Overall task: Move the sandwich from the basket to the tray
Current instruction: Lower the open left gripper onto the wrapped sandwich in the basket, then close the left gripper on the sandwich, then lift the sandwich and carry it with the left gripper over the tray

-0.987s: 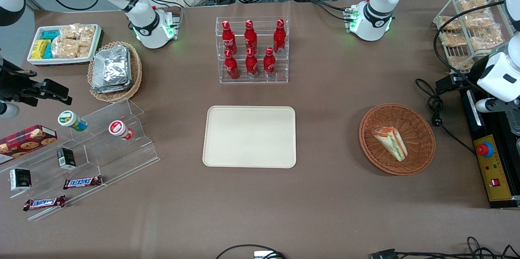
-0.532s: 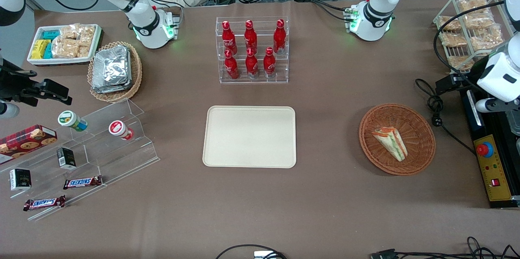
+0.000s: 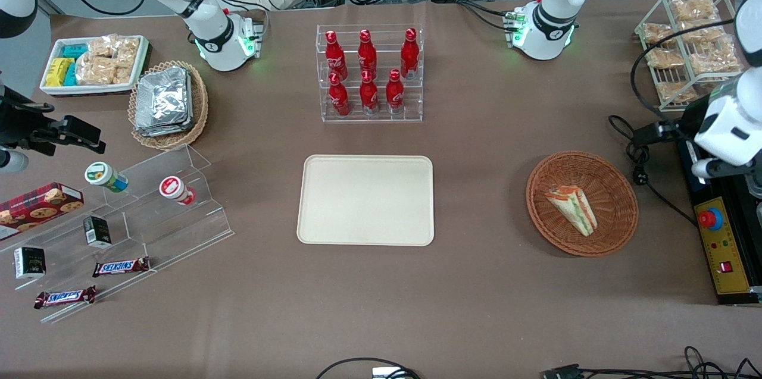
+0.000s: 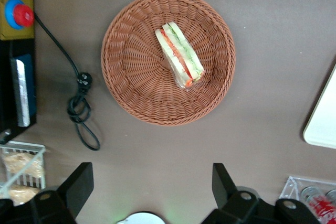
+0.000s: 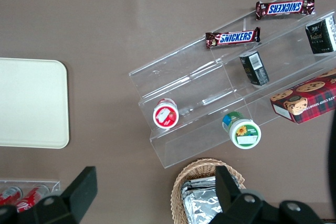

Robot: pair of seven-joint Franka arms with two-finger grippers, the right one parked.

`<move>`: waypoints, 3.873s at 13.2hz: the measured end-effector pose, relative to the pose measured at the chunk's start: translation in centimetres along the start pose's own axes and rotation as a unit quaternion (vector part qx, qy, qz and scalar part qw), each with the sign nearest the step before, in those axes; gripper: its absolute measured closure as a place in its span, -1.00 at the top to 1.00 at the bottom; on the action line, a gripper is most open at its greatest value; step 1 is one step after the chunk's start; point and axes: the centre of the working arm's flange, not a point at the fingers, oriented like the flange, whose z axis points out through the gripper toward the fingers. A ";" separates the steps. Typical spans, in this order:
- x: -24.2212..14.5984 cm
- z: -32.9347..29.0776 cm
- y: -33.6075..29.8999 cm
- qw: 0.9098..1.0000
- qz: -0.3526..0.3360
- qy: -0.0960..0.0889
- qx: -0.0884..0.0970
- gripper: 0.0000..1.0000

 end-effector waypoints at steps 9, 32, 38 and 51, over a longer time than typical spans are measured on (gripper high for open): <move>7.7 11.8 1.5 0.990 -0.138 -0.033 -0.002 0.99; 12.4 31.7 3.4 0.973 -0.201 -0.113 0.009 0.94; 12.1 30.0 3.6 0.974 -0.200 -0.108 0.006 -0.20; 1.9 15.5 26.9 0.997 0.025 -0.051 -0.047 -0.16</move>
